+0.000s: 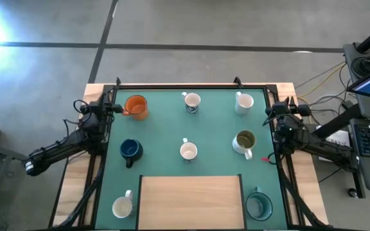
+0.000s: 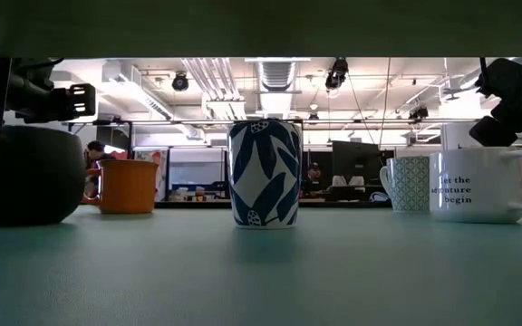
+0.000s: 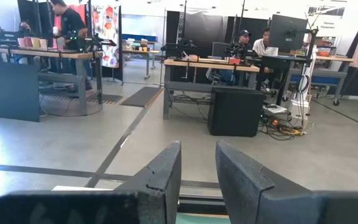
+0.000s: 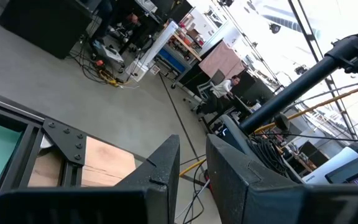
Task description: Place coffee mugs
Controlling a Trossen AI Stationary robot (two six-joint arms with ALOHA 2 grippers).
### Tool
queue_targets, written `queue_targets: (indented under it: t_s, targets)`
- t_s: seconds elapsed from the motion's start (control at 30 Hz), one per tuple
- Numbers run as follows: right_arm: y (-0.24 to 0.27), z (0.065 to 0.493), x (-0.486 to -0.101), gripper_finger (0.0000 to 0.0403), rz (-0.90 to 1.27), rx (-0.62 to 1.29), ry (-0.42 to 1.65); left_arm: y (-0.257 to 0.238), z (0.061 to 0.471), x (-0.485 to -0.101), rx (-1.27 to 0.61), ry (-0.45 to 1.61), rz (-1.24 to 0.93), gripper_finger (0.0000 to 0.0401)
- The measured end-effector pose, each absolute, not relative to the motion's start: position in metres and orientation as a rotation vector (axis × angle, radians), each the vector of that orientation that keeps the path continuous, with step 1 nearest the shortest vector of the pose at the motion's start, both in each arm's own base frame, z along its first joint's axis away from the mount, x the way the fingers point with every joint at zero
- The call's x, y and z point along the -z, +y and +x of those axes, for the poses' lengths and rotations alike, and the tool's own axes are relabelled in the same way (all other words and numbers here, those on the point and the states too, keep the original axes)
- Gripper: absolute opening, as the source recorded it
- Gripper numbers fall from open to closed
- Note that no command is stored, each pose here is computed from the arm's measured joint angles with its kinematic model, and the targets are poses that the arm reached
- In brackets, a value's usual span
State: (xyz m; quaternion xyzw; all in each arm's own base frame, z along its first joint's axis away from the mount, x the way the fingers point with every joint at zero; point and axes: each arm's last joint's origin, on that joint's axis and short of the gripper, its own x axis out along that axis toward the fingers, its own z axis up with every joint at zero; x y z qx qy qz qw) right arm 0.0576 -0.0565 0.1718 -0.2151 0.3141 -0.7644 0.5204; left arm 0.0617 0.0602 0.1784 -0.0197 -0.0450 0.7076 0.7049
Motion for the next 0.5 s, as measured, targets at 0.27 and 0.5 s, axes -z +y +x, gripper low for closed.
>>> queue_targets:
  t_s: [0.27, 0.5]
  targets:
    - [-0.0565, 0.0576, -0.1718, 0.0068, -0.515, 1.833, 0.753, 0.0602, 0.0617, -0.1785, -1.574, -0.097, -0.040, 0.0082]
    - [-0.0565, 0.0577, -0.1718, 0.0068, -0.516, 1.832, 0.753, 0.0602, 0.0617, -0.1785, -1.572, -0.094, -0.037, 0.0082]
